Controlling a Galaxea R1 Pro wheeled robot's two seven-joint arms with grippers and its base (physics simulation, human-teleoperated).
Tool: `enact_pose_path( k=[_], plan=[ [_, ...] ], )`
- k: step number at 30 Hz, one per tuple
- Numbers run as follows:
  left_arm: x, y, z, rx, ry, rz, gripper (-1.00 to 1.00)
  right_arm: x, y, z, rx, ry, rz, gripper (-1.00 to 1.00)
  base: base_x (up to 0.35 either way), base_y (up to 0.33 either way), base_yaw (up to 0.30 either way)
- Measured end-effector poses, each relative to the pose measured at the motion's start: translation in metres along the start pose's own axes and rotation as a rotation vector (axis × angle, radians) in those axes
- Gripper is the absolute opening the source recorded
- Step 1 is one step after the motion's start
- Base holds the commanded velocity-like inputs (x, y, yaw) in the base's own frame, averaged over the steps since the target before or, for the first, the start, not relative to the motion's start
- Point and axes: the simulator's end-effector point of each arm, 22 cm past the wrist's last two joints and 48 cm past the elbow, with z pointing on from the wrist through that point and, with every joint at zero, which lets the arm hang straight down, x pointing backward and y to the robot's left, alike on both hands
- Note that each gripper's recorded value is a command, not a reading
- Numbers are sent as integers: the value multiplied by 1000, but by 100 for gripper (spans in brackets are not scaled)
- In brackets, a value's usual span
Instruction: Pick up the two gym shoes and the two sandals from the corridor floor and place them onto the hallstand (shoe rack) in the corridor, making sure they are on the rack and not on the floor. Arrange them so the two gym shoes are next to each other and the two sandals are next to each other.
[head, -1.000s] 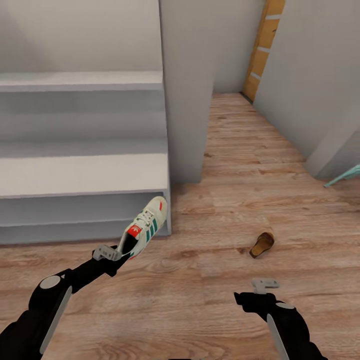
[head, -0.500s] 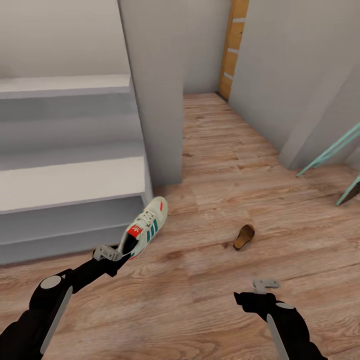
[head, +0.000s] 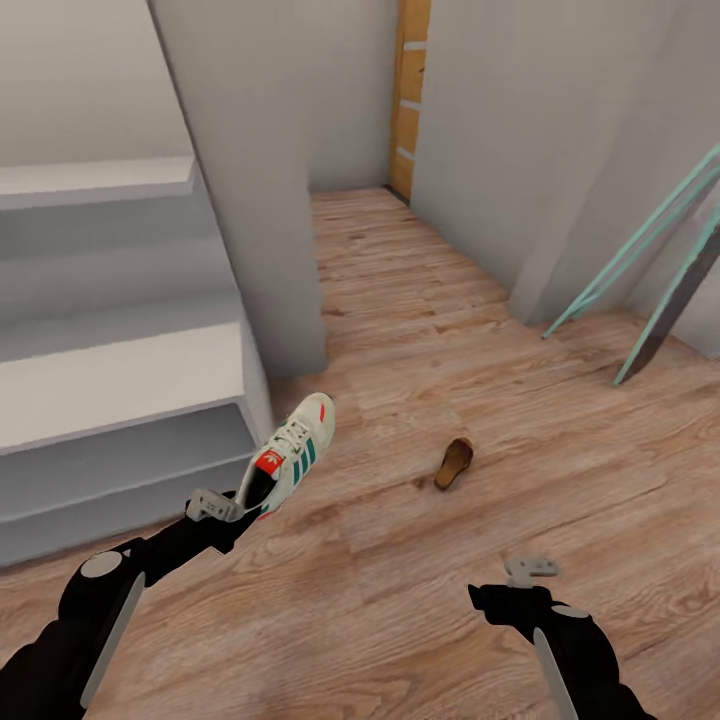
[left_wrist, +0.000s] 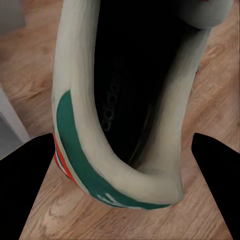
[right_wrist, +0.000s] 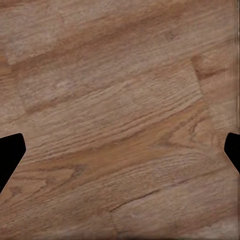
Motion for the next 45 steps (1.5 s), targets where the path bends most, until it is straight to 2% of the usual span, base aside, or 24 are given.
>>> enact_pose_path(
  k=[23,28,33,41,45],
  plan=[
    [-6,-2,-2,2,-13,-2,-100,-4,0,-3,0,-12,0,100,0,0,-269],
    [2,-32,7,49,-15,-37,-100,-5,-1,-4,1,-14,0,100,0,0,-261],
    [-10,-72,22,97,-63,-105,-100,-6,-1,-4,2,-15,0,100,0,0,-170],
    [-15,-76,24,98,-75,-114,-100,-6,0,-4,0,-15,0,100,0,0,-13],
    [-15,-75,23,96,-77,-118,-100,-6,0,-5,2,-17,-2,100,237,154,0]
  ],
)
